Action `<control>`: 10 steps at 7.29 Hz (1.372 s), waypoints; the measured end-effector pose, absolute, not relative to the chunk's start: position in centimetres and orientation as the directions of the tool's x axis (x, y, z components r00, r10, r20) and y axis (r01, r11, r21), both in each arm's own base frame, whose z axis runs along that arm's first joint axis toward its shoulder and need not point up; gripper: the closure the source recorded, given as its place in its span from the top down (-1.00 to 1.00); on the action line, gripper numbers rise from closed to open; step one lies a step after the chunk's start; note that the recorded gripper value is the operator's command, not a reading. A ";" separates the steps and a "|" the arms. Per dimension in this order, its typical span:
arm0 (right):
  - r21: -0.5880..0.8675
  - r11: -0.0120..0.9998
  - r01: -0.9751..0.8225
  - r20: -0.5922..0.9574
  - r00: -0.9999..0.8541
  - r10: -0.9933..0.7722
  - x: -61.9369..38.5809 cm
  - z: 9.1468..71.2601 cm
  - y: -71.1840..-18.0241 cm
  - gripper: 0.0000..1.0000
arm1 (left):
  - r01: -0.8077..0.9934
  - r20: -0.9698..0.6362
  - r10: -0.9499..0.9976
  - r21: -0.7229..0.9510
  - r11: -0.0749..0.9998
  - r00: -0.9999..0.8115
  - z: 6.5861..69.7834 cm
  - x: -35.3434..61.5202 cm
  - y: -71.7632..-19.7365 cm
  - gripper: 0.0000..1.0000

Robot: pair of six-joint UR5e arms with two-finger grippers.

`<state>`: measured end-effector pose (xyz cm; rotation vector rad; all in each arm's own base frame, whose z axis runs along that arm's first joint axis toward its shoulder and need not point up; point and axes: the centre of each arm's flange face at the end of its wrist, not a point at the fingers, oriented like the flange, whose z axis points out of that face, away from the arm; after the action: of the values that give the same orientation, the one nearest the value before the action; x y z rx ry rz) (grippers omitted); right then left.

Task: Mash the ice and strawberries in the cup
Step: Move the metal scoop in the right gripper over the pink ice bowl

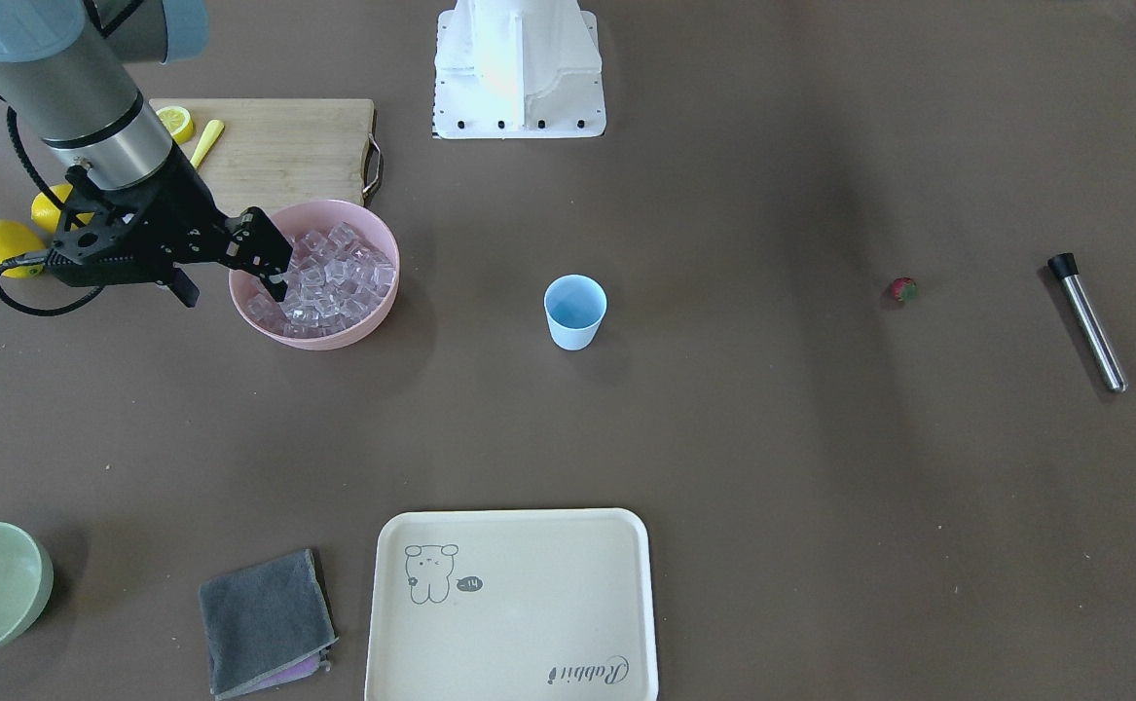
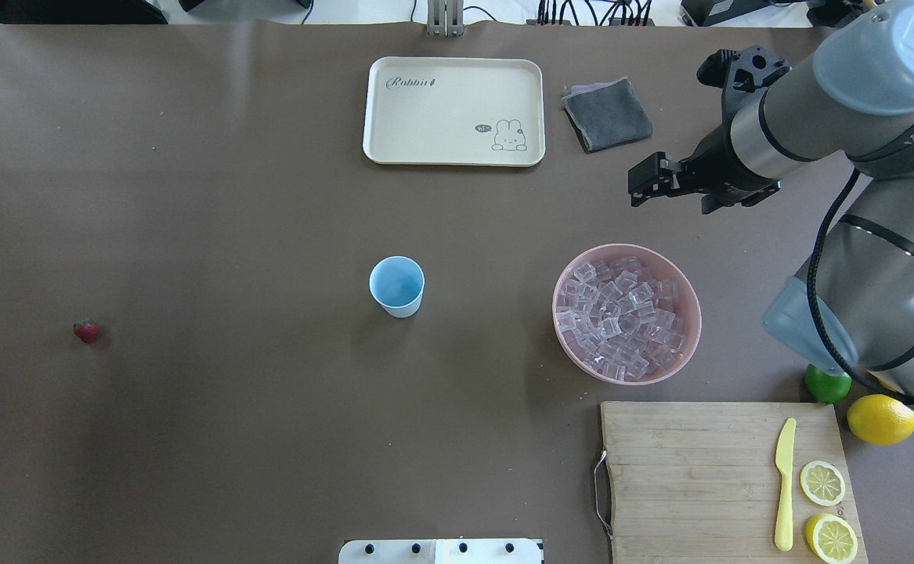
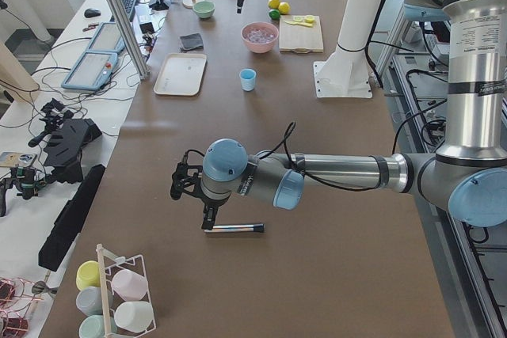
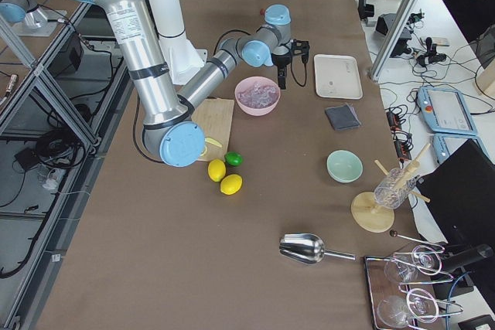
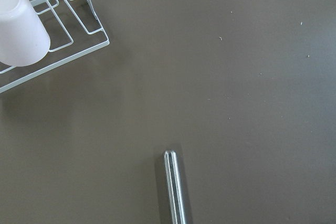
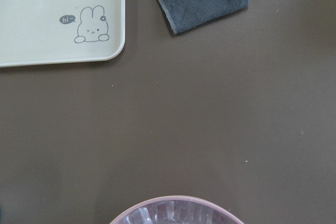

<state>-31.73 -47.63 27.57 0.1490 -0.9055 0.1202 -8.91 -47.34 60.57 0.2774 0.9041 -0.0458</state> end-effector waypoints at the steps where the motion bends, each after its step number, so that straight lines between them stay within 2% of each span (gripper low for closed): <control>1: 0.082 0.985 -0.154 0.789 0.613 0.031 -33.3 27.3 -46.3 0.99 | 0.156 -0.781 0.076 0.218 0.964 0.620 60.6 -8.9 -47.3 0.98; 6: 0.143 0.985 -0.096 0.734 0.678 -0.041 -40.7 28.5 -40.9 0.96 | 0.156 -0.781 0.078 0.221 0.963 0.620 60.5 -8.9 -47.4 0.98; 8: 0.149 0.986 -0.080 0.701 0.711 -0.048 -42.0 30.0 -39.8 0.73 | 0.158 -0.780 0.079 0.223 0.962 0.620 60.4 -9.1 -47.3 0.98; 9: 0.151 0.986 -0.070 0.692 0.720 -0.055 -42.6 30.3 -39.2 0.44 | 0.159 -0.780 0.078 0.223 0.962 0.621 60.4 -9.1 -47.3 0.98; 10: 0.152 0.987 -0.060 0.683 0.728 -0.060 -43.1 30.4 -38.7 0.35 | 0.160 -0.780 0.078 0.223 0.962 0.621 60.4 -9.1 -47.3 0.98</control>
<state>-43.06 -38.72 30.43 0.1677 -0.7558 -0.0002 -9.11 -47.33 60.39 0.2832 0.9034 -0.0477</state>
